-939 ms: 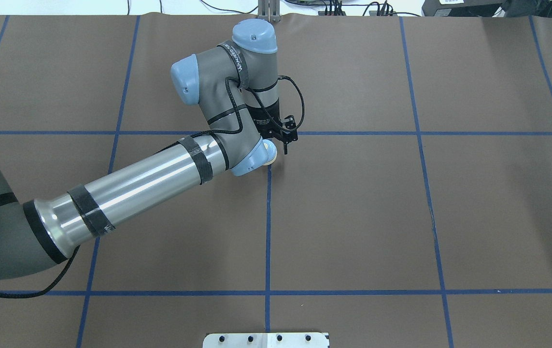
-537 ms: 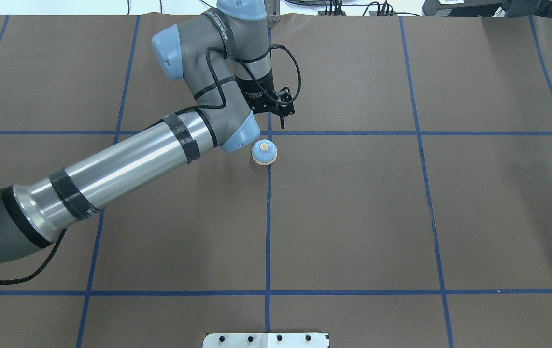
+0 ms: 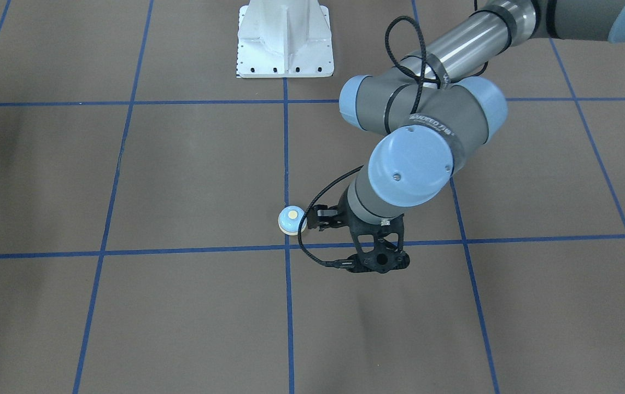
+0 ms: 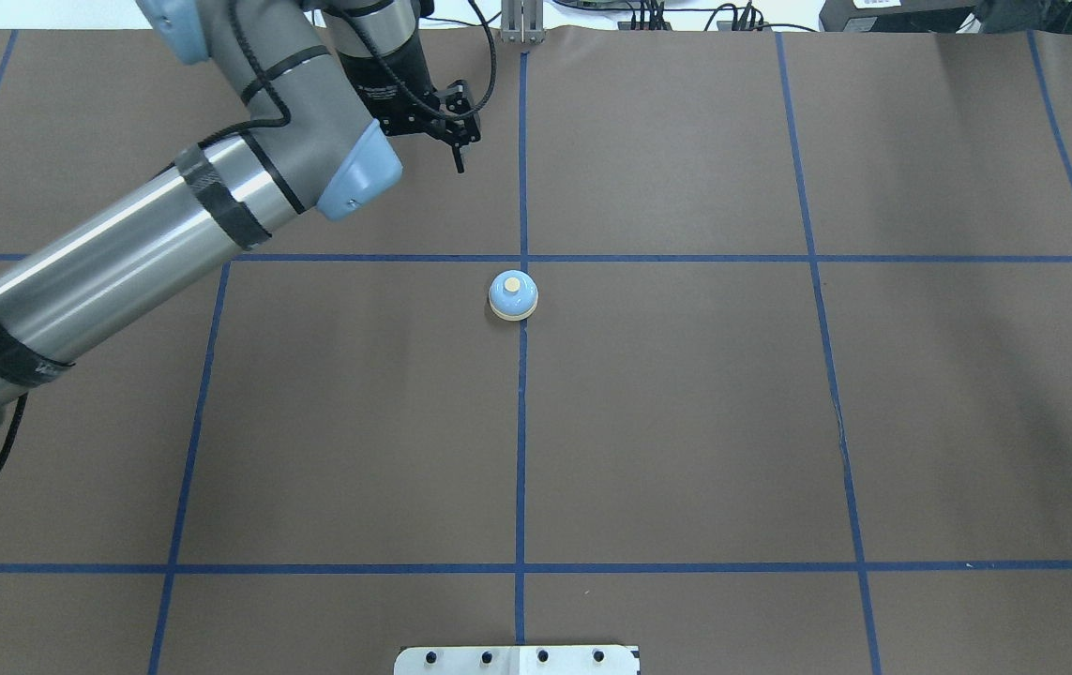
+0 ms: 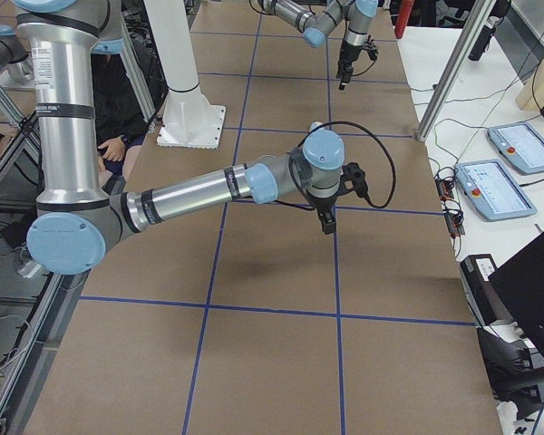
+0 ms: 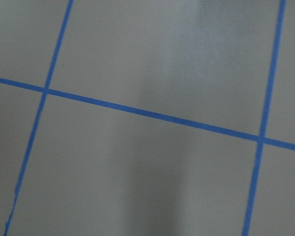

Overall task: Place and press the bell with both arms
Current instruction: 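Withdraw the left arm away while the right arm moves in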

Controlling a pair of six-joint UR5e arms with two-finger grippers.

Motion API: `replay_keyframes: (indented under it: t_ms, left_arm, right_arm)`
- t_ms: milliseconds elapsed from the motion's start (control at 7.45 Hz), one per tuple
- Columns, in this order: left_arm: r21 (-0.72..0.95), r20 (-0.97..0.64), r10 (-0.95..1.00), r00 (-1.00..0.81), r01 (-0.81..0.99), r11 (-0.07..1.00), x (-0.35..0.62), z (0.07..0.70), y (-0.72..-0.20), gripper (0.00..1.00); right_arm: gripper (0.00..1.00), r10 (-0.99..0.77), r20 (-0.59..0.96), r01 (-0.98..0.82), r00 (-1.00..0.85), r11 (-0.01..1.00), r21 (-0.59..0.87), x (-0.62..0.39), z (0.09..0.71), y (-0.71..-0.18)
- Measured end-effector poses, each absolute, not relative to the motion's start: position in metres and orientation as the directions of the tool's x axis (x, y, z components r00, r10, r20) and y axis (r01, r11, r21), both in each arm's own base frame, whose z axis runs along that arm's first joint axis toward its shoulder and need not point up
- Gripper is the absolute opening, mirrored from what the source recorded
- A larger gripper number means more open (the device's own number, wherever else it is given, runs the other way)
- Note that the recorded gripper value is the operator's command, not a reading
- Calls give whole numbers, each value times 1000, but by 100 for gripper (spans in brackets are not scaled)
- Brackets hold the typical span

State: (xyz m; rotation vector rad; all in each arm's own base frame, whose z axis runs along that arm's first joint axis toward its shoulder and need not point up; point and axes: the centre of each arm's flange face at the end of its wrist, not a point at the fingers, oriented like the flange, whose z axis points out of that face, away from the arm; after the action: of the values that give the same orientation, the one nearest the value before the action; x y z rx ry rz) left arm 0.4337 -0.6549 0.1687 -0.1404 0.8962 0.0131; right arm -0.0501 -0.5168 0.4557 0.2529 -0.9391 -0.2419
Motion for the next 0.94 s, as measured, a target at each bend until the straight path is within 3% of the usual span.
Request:
replay_keyframes:
  t_ms: [402, 939]
  left_arm:
    - [17, -765, 64, 641, -79, 997, 324, 243, -664, 100]
    - [197, -652, 307, 693, -236, 951, 169, 419, -632, 100]
  right_arm:
    - [100, -336, 765, 118, 549, 937, 328, -168, 353, -554]
    - [100, -227, 776, 62, 589, 970, 236, -345, 235, -573]
